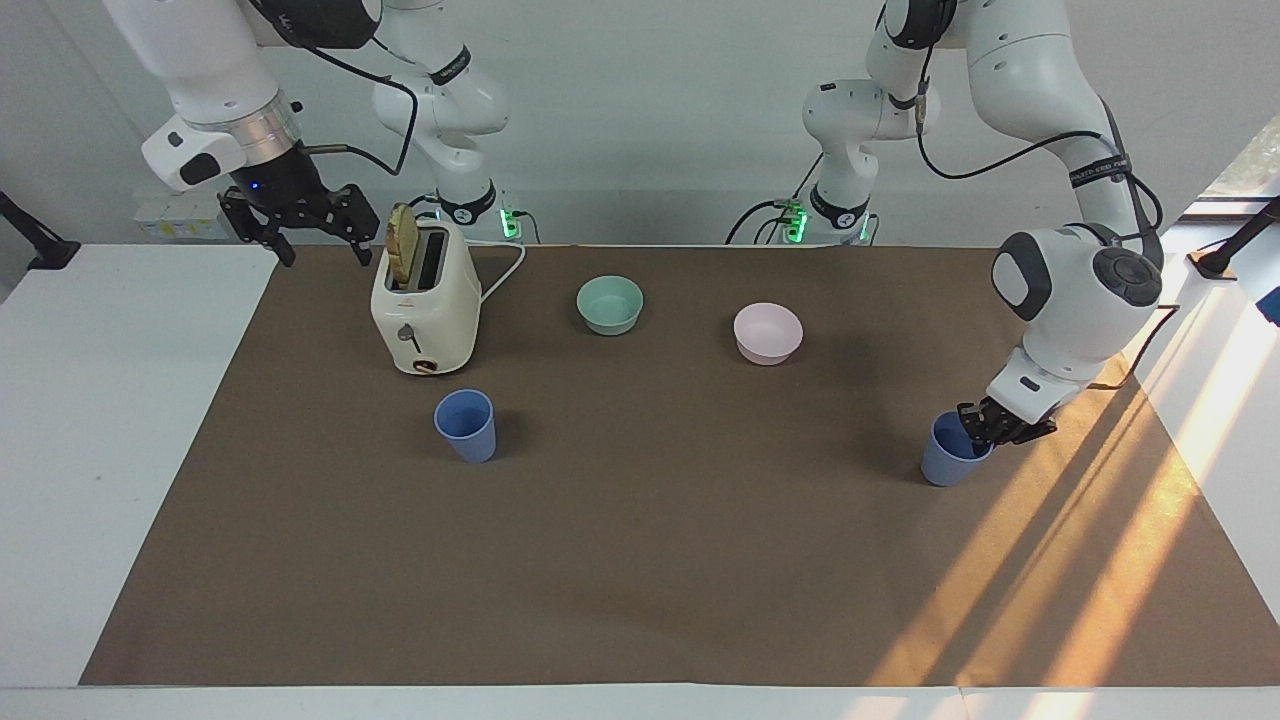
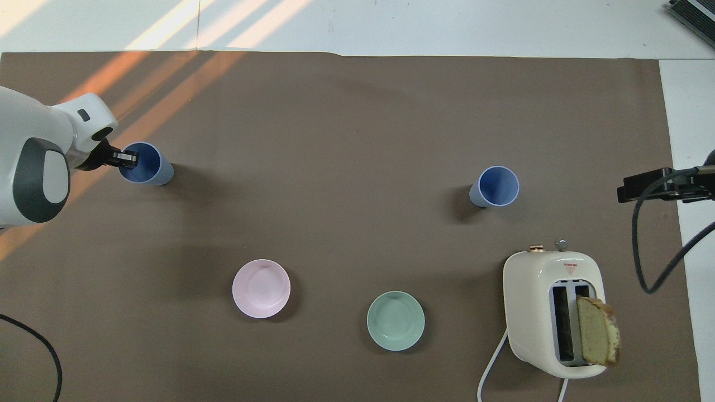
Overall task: Stack blue cups with both arms
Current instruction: 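Carry the blue cup with the left gripper to the table center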
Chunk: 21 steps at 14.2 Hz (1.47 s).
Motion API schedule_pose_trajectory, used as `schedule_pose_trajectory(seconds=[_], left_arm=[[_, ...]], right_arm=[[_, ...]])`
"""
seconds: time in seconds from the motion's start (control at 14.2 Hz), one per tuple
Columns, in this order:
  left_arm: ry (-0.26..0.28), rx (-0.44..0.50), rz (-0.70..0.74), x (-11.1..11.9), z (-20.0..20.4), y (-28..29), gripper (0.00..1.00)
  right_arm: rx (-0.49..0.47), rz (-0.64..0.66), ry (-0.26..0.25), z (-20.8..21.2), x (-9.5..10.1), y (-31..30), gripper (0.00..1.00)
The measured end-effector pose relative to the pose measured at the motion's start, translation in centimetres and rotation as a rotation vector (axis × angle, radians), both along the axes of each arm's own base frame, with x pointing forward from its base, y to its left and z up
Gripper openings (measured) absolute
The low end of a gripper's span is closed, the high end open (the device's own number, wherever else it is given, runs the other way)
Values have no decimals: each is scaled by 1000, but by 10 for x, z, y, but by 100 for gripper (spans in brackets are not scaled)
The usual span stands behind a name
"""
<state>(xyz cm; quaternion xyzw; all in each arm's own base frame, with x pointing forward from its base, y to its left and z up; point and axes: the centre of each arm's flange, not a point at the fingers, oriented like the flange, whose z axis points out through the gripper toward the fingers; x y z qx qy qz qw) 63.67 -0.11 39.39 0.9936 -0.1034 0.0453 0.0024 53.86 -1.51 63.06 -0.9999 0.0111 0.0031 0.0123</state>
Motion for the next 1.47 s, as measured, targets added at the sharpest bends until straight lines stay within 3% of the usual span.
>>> schedule_pose_trajectory(seconds=[0.21, 0.42, 0.84, 0.98, 1.19, 1.47], left_arm=[[-32, -11, -16, -8, 33, -42, 5], [-36, -33, -2, -22, 42, -127, 5], [9, -58, 31, -89, 21, -298, 5], [-6, -79, 32, -113, 7, -337, 5], [18, -143, 44, -135, -7, -363, 5], [37, -158, 39, -144, -10, -373, 9]], right_arm=[[0, 1, 0, 0, 0, 1, 100], [0, 2, 0, 0, 0, 1, 100], [0, 2, 0, 0, 0, 1, 100], [0, 2, 0, 0, 0, 1, 100], [0, 2, 0, 0, 0, 1, 100], [0, 2, 0, 0, 0, 1, 100]])
